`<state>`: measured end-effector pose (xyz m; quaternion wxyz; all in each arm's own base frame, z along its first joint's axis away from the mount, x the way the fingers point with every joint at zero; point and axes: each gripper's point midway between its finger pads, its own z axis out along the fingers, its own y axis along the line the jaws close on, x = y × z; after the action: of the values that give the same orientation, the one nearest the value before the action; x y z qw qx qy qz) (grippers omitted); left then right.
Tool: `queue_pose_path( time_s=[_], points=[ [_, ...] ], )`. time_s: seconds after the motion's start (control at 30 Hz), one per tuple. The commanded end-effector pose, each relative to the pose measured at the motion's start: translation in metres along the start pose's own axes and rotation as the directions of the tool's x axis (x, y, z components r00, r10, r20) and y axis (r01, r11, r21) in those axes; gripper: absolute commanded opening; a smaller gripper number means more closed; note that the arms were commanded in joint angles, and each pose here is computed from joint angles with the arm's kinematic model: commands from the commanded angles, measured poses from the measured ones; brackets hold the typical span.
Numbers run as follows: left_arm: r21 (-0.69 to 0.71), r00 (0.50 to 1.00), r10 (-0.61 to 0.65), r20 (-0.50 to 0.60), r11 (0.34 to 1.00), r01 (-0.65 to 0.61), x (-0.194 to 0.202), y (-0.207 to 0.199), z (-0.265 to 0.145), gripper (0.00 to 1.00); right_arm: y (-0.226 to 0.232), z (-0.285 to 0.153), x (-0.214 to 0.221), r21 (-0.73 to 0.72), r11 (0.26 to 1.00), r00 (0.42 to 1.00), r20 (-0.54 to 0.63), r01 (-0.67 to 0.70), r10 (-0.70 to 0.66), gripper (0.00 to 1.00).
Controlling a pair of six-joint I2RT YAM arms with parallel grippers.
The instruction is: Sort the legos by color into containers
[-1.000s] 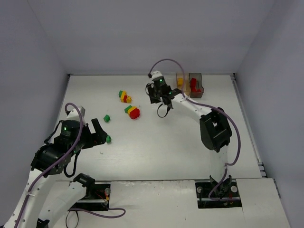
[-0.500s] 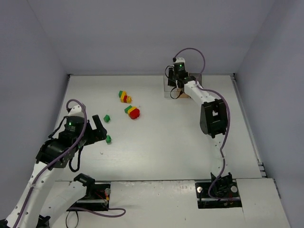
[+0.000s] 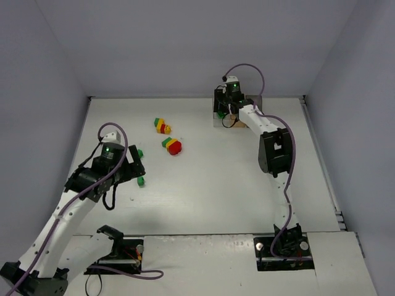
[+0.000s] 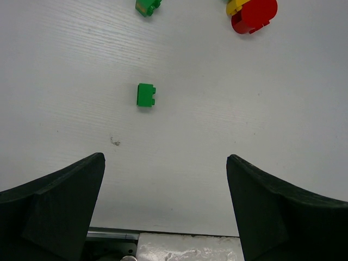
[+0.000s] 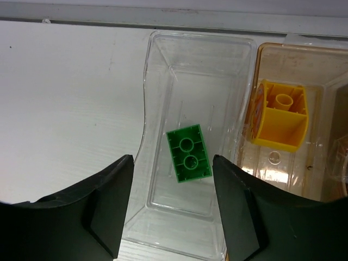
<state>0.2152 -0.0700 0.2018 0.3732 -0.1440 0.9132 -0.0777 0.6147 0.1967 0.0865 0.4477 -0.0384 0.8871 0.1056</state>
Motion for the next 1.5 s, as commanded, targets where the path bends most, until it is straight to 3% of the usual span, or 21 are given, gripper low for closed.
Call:
queue_pose_path(
  time_s=[0.0,0.33,0.57,0.87,1.0,1.3,1.47],
  points=[
    [-0.014,0.999,-0.049,0.011,0.999,0.049,-0.010,-0.011,0.015,0.87,0.019,-0.053,-0.074,-0.059,0.998,0.986,0.164,0.008,0.002,0.57],
    [-0.154,0.994,0.003,-0.107,0.988,-0.019,-0.002,-0.011,0.084,0.85,0.025,-0.143,-0.056,-0.109,0.993,0.985,0.158,-0.054,0.071,0.56],
    [-0.236,0.982,-0.030,-0.186,0.972,-0.015,0.012,0.008,0.126,0.66,0.022,-0.200,-0.020,-0.129,0.987,0.983,0.141,-0.096,0.115,0.56],
    [-0.264,0.967,-0.025,-0.253,0.963,-0.044,0.032,0.021,0.153,0.59,0.022,-0.232,0.026,-0.146,0.982,0.986,0.094,-0.122,0.136,0.57],
    [-0.255,0.958,-0.021,-0.285,0.965,-0.055,0.042,0.022,0.161,0.50,0.022,-0.238,0.038,-0.149,0.980,0.986,0.080,-0.131,0.144,0.57],
    [-0.278,0.954,-0.019,-0.299,0.958,-0.068,0.047,0.028,0.165,0.48,0.022,-0.249,0.054,-0.155,0.978,0.986,0.073,-0.138,0.151,0.57],
    [-0.281,0.947,-0.025,-0.319,0.957,-0.069,0.054,0.029,0.169,0.33,0.025,-0.254,0.056,-0.163,0.977,0.986,0.077,-0.135,0.149,0.57]
  ],
)
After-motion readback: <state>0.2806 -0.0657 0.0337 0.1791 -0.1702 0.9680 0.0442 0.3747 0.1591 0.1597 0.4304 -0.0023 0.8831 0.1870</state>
